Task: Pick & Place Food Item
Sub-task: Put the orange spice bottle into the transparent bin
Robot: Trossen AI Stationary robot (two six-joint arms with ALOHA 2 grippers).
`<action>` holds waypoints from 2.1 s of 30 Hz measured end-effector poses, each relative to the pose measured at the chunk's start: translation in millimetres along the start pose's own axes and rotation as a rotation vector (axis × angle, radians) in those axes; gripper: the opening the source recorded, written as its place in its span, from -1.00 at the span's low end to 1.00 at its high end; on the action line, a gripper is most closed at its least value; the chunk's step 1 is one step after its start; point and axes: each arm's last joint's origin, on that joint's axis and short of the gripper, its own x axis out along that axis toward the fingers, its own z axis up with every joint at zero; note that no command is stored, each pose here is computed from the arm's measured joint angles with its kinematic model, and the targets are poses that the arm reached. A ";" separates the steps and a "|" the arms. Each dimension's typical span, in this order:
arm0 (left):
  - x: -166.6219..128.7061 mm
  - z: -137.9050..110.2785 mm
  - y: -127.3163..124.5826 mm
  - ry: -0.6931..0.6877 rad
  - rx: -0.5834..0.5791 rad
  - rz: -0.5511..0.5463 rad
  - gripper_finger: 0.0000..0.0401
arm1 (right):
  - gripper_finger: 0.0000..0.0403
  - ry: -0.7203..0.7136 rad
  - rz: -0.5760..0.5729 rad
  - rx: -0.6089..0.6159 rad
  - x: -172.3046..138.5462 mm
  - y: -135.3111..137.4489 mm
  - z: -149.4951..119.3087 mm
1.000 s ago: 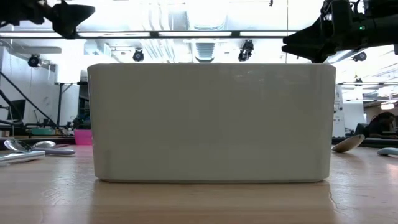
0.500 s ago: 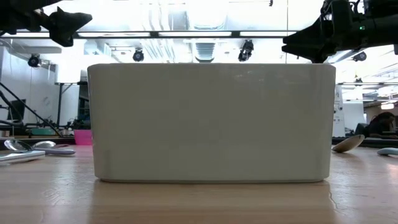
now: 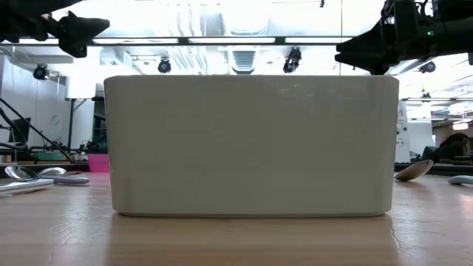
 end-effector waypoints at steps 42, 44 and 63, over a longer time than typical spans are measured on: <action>0.0 -0.6 0.0 0.008 0.001 -0.001 0.58 | 0.05 -0.001 -0.001 0.001 0.6 0.1 0.0; -0.1 -2.1 -0.1 0.021 0.009 -0.002 0.58 | 0.05 -0.007 -0.001 0.002 0.3 0.1 0.6; -8.7 -41.8 1.3 0.409 0.216 -0.032 0.58 | 0.05 0.521 -0.093 0.332 11.5 4.4 9.6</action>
